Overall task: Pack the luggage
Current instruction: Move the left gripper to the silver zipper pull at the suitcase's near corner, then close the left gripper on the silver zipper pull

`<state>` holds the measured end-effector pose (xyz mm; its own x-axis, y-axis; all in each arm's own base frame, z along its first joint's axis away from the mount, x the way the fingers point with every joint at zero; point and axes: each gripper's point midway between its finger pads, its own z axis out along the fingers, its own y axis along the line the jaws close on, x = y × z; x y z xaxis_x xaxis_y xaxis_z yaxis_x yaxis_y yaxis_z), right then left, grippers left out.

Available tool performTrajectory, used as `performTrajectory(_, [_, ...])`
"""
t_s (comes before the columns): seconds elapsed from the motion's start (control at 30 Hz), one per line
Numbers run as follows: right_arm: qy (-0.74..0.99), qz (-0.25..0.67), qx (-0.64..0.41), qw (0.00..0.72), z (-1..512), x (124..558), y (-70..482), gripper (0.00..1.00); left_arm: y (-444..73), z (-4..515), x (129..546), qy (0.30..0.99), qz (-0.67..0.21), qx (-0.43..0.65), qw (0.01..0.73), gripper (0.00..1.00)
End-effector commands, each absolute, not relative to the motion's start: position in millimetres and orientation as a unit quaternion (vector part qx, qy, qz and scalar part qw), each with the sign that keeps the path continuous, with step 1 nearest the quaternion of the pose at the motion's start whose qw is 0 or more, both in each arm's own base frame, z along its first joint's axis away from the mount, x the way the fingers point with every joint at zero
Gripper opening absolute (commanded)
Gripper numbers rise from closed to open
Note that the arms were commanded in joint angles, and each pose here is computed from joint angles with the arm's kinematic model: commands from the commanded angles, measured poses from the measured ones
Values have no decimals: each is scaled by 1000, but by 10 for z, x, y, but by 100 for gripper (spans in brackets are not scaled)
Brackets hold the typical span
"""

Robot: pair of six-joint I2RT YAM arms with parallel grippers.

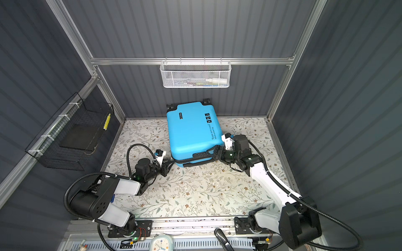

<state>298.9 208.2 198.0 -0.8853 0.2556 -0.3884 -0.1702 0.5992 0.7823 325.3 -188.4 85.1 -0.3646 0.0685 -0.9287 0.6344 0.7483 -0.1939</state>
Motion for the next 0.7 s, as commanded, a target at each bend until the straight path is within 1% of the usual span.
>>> performTrajectory(0.0, [863,444,27,239,1938,3001,2086,81,-1978,1098,3329,746,-294,237,548,32])
performTrajectory(0.23, [864,443,28,238,1924,3005,2088,81,-1926,1133,3350,744,-276,235,561,35])
performTrajectory(0.37, [865,442,28,237,1913,3003,2086,81,-1942,1165,3358,741,-278,242,562,31])
performTrajectory(0.43, [866,440,29,236,1906,3002,2081,81,-1952,1176,3353,739,-281,246,561,26])
performTrajectory(0.53, [866,440,28,235,1897,2996,2085,81,-1950,1189,3339,738,-281,250,560,22])
performTrajectory(0.67, [867,439,29,236,1889,2998,2081,80,-1946,1217,3328,738,-281,251,560,19])
